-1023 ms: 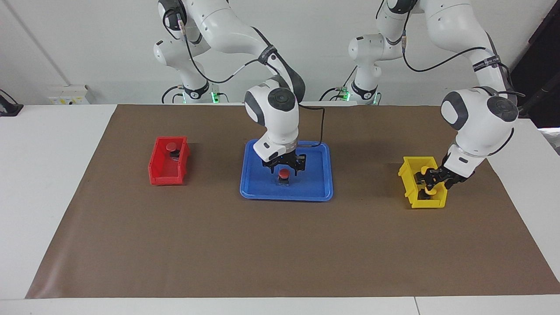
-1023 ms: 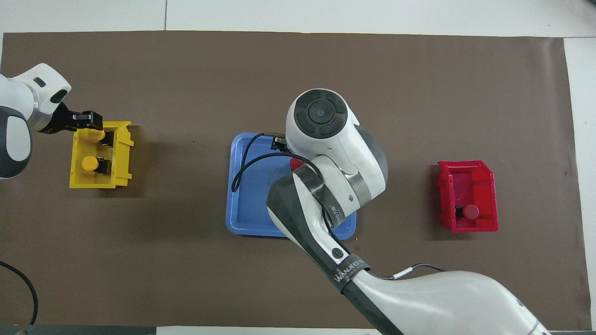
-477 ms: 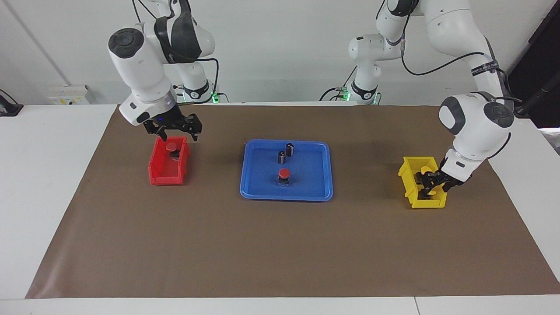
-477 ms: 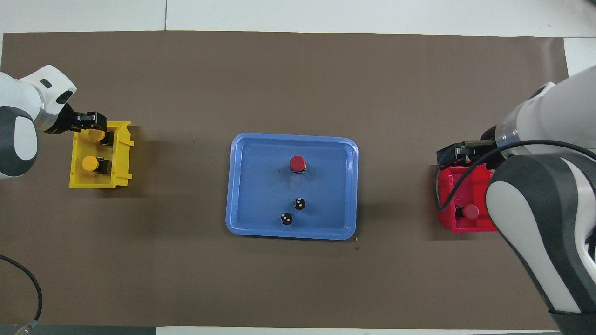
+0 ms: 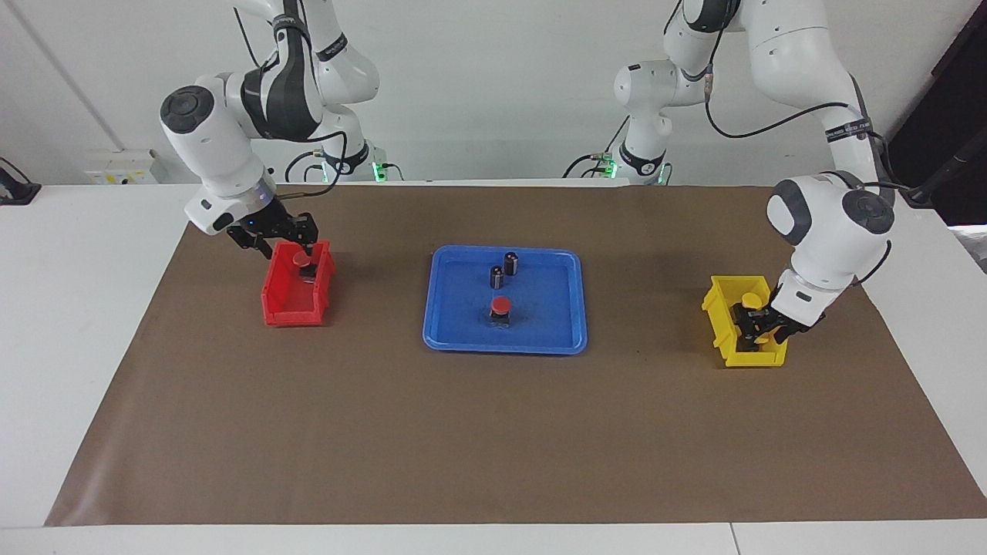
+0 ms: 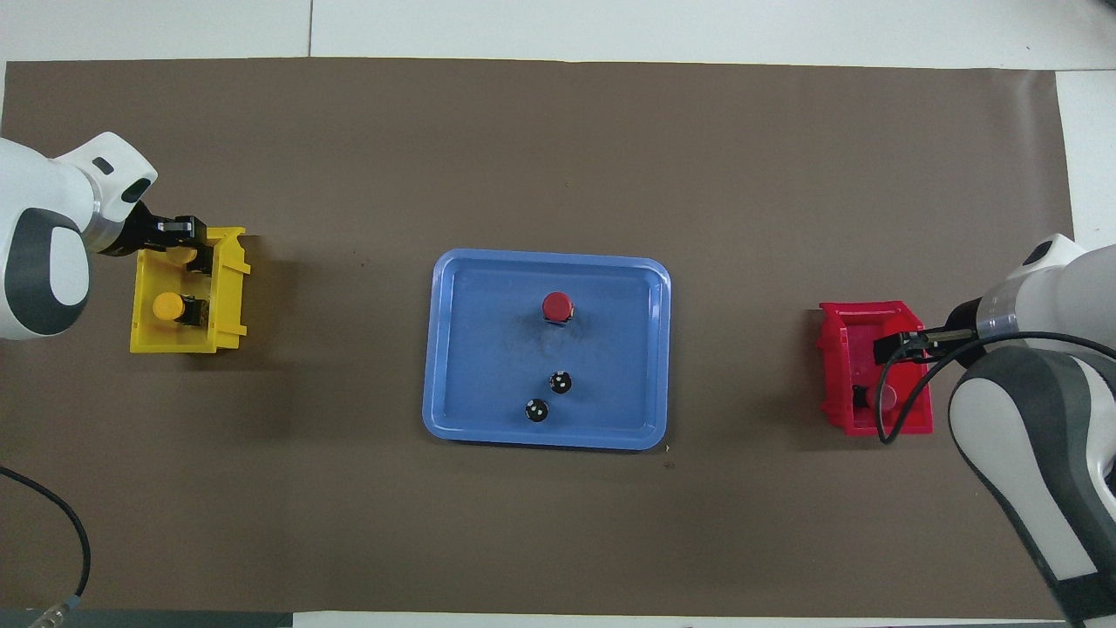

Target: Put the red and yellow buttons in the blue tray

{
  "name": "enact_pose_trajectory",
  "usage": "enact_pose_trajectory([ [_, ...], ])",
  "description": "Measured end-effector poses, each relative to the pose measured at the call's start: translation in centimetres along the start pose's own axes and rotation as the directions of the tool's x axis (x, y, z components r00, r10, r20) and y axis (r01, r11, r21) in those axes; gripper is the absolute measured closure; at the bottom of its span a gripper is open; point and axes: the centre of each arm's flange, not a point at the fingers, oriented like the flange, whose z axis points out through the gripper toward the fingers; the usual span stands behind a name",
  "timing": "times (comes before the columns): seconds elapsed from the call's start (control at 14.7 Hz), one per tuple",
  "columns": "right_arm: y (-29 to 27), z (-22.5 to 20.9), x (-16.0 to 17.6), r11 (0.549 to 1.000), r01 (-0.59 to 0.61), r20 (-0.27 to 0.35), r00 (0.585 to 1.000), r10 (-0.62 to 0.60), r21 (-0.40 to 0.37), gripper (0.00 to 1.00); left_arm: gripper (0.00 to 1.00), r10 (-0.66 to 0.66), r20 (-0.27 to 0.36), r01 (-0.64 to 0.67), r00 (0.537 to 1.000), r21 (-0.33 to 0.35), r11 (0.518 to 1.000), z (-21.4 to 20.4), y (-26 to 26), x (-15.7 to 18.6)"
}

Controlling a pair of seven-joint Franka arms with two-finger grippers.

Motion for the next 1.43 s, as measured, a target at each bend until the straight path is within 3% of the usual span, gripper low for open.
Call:
enact_pose_trajectory([
  [0.27, -0.4, 3.2, -0.9, 1.0, 0.01, -0.003, 1.0, -0.01, -0.004, 0.25, 0.6, 0.003, 0.039, -0.003, 0.999, -0.004, 1.0, -1.3, 0.2, 0.4],
  [0.61, -0.2, 5.3, -1.8, 1.0, 0.007, 0.01, 1.0, -0.007, -0.002, 0.31, 0.6, -0.013, 0.133, 0.014, 0.991, -0.006, 1.0, -13.7, 1.4, 2.2],
  [0.82, 0.0, 6.1, -2.2, 1.0, 0.005, 0.004, 1.0, -0.005, -0.003, 0.34, 0.6, -0.08, 0.148, 0.08, 0.986, 0.008, 0.997, -15.1, 10.7, 1.6],
  [1.09, 0.8, 7.1, -2.8, 1.0, 0.015, 0.0, 1.0, -0.015, -0.002, 0.39, 0.6, -0.144, 0.133, 0.145, 0.981, -0.003, 0.989, -12.5, 27.4, -3.2],
  [1.43, 1.0, 8.1, -3.3, 1.0, 0.014, -0.003, 1.0, -0.014, -0.003, 0.44, 0.6, -0.16, 0.078, 0.164, 0.984, -0.044, 0.986, -8.9, 37.2, -9.7],
])
